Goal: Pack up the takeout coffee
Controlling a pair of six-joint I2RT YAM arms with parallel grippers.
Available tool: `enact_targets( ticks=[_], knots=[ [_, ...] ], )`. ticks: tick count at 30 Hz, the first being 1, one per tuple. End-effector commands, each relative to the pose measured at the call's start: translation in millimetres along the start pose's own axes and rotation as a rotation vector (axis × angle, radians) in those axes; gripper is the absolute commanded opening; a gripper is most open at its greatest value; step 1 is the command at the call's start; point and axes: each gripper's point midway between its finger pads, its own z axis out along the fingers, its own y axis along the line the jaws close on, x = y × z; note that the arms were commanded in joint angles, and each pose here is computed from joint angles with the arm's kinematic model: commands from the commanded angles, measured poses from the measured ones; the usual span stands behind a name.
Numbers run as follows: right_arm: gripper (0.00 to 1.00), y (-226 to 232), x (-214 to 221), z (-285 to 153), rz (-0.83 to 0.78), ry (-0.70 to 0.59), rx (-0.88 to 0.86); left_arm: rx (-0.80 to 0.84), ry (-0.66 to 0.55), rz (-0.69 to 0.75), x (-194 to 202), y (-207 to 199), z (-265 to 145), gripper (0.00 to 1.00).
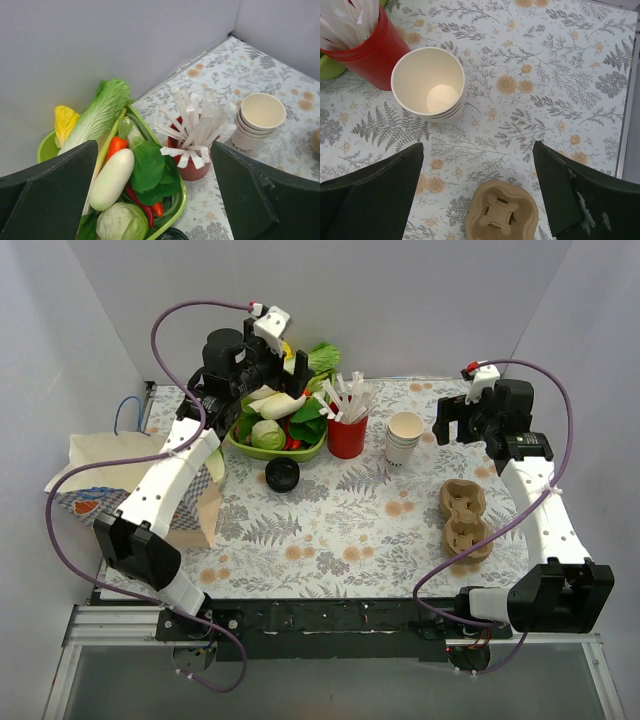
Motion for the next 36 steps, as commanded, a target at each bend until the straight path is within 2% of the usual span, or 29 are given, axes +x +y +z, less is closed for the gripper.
enact_targets(
  ticks=[1, 3, 4, 8, 13, 19, 22, 29, 36],
  knots=[
    [0.98, 23, -33, -15, -0.225, -0.092, -0.160, 0.160, 0.041, 0.041, 4, -34, -24, 0.98],
    [0.97, 32, -31, -14, -0.320, -0.080, -0.243, 0.207, 0.072, 0.053, 16, -43, -34, 0.98],
    [0.96, 41, -34, -15, -0.419, -0.102, -0.310, 0.252, 0.075, 0.055, 19, -52, -39, 0.98],
    [0.93, 55, -37, -15, -0.513, -0.053, -0.459, 0.328, 0.140, 0.032, 41, -69, -56, 0.98],
    [0.79, 60, -32, 12, -0.509, 0.068, -0.582, 0.354, 0.183, -0.023, 60, -80, -74, 0.98],
    [0.63, 65, -38, 44, -0.536, 0.151, -0.623, 0.331, 0.155, -0.043, 53, -81, -84, 0.98],
    [0.61, 80, -34, 51, -0.577, 0.164, -0.674, 0.315, 0.150, -0.041, 51, -78, -86, 0.98],
    [0.56, 112, 6, 60, -0.688, 0.254, -0.762, 0.278, 0.142, -0.006, 47, -71, -88, 0.98],
    [0.57, 111, 13, 77, -0.691, 0.302, -0.713, 0.275, 0.130, 0.003, 42, -70, -89, 0.98]
  ],
)
